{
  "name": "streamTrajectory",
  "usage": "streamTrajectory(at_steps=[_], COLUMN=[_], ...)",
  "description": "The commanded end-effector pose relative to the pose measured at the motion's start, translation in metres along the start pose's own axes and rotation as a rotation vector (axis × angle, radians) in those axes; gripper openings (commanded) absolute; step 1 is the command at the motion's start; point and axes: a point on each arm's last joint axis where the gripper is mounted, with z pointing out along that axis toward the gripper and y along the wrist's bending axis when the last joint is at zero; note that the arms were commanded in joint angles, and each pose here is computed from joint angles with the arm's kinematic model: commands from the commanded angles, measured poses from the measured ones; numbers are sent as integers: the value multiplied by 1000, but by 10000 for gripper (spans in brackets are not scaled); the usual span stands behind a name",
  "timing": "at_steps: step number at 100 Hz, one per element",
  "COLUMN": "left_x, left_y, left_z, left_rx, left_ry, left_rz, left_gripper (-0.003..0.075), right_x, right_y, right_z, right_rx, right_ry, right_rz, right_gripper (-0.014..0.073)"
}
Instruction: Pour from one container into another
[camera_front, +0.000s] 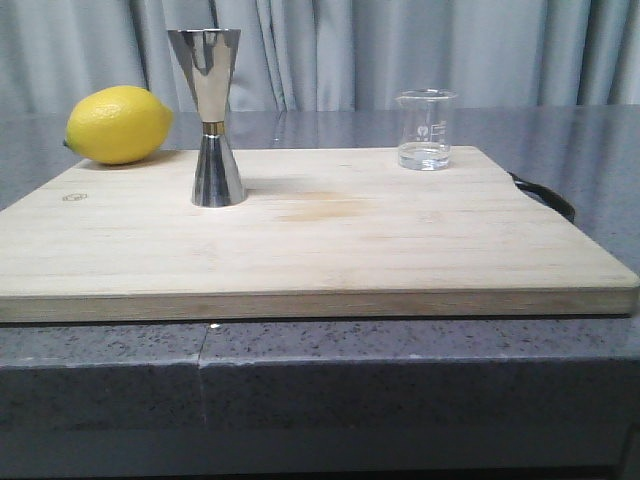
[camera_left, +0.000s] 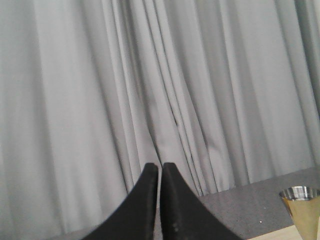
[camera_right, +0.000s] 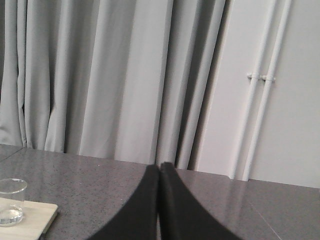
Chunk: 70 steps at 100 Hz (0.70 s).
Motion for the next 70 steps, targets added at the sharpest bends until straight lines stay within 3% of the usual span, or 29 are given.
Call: streamTrajectory(at_steps=[1, 13, 31, 54, 70], left_x=[-7, 10, 30, 50, 58], left_y=[-2, 1, 5, 9, 7], left_z=[0, -8, -26, -45, -50], left_rx=[15, -52, -150, -311, -316], left_ry=[-68, 31, 182, 194, 261], left_rz=[46, -47, -16, -78, -34], left_gripper=[-19, -19, -19, -19, -19], right_x=[-13, -13, -13, -13, -13], right_y=[-1, -1, -1, -1, -1], right_z=[-2, -2, -2, -2, -2], right_rx=[-2, -2, -2, -2, -2], right_ry=[-87, -87, -87, -87, -87], right_rz=[-15, -15, -15, -15, -15], right_gripper=[-69, -69, -69, -69, -69])
